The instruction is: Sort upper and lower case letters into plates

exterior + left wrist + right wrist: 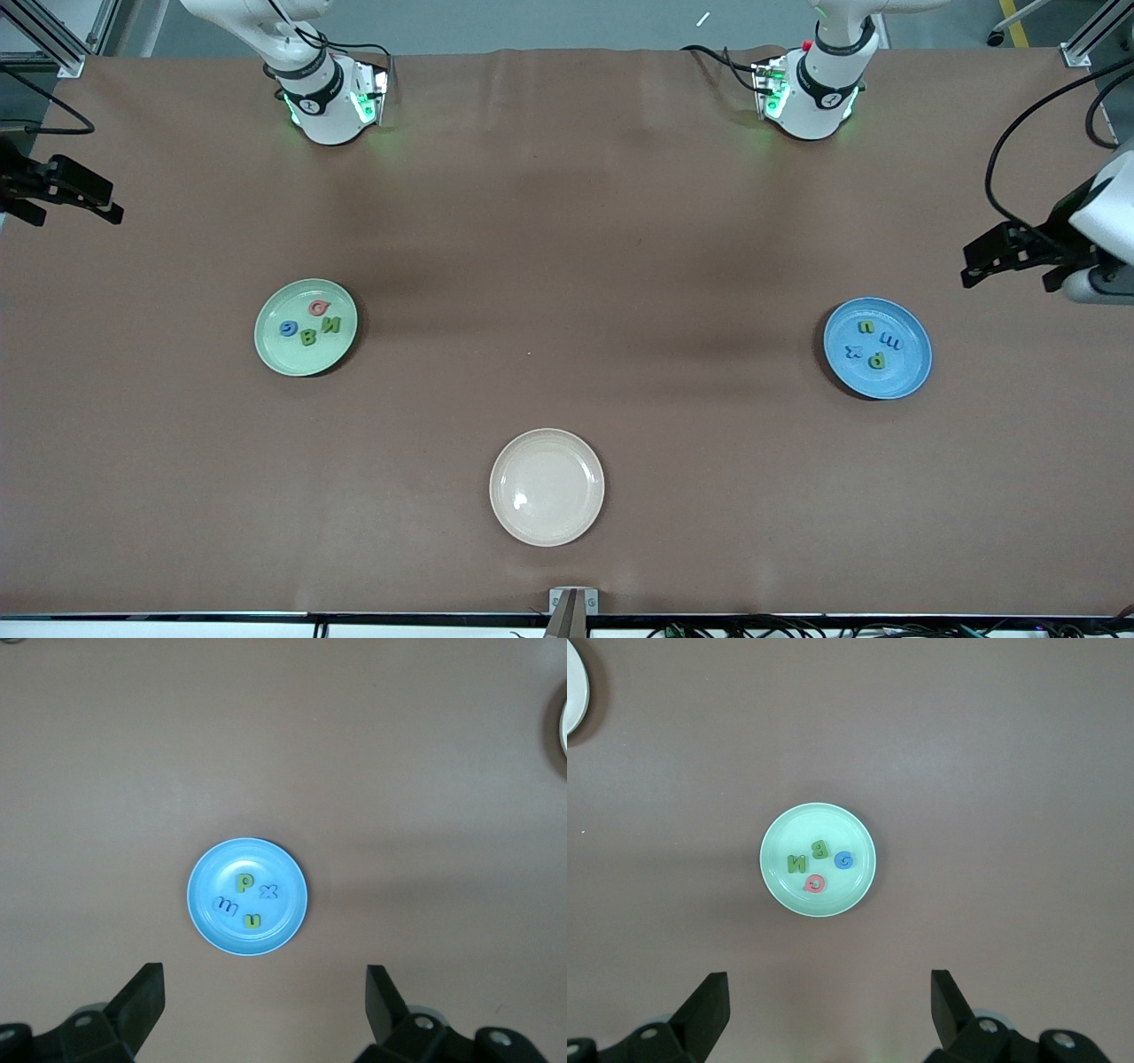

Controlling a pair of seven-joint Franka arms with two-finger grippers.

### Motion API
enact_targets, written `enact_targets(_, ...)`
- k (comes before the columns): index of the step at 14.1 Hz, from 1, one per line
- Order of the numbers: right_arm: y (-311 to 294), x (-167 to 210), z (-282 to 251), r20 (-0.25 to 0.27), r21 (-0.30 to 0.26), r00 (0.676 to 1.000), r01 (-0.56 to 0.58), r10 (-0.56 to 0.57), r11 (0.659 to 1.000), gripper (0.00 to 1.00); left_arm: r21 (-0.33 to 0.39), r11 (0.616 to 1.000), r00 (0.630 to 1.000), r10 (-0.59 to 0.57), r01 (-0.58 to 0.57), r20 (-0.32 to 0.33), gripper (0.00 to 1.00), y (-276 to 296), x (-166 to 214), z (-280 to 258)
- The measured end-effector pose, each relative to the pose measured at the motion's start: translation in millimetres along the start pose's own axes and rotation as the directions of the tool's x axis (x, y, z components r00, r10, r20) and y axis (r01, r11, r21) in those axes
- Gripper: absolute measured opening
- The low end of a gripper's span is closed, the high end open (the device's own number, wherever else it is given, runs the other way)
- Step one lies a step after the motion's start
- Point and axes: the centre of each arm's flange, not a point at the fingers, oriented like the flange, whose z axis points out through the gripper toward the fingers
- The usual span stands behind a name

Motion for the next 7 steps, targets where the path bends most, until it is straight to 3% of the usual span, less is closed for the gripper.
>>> enact_targets(7, -0.9, -2.1, -1.4, -0.002, 0.001, 1.000, 0.002, -0.002, 1.000, 1.00, 0.001, 1.000, 1.000, -0.007, 0.007, 0.000, 1.00, -4.0, -2.5, 1.7)
